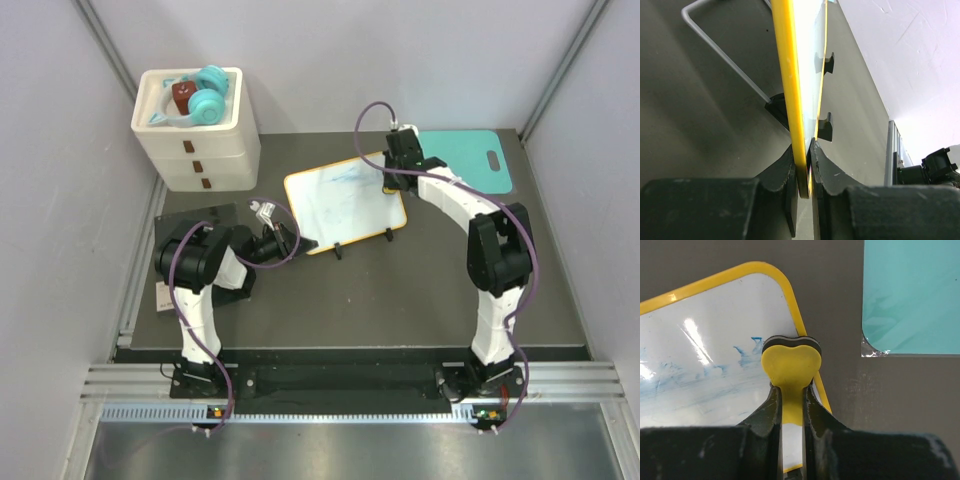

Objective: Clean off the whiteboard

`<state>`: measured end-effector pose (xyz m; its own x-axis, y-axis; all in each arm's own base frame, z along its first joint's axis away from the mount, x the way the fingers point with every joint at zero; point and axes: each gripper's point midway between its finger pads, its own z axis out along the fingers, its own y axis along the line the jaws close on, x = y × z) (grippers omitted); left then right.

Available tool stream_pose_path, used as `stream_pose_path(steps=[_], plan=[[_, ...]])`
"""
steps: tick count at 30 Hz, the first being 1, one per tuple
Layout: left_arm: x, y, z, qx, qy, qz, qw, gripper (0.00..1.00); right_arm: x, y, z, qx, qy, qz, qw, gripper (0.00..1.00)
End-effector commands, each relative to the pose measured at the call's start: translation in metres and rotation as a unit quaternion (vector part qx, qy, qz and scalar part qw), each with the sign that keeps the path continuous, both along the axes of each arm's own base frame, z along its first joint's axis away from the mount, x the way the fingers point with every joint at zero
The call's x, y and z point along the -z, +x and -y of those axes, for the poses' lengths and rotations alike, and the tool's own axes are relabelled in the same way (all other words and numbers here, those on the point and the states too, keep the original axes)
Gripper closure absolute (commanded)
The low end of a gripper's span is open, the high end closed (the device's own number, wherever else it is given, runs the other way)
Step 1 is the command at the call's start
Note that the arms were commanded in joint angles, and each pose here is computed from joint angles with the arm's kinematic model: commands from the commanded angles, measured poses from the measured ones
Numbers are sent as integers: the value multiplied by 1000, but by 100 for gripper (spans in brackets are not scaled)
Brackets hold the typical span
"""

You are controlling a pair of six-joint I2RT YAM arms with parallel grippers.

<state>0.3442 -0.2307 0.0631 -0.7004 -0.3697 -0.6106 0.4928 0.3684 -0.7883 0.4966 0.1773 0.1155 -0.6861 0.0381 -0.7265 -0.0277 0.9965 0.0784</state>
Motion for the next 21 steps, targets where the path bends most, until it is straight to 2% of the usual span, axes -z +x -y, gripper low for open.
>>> stream_pose_path(steps=[1, 9, 21], plan=[[-5, 3, -4, -3, 17, 51, 999, 100, 64, -38, -17, -39, -59, -87, 994, 100], [-4, 3, -4, -4, 17, 51, 999, 100, 85, -77, -83, -119, -55, -104, 986, 100], [-4, 3, -3, -2, 17, 50, 999, 100, 102, -154, -198, -256, -62, -113, 958, 100]])
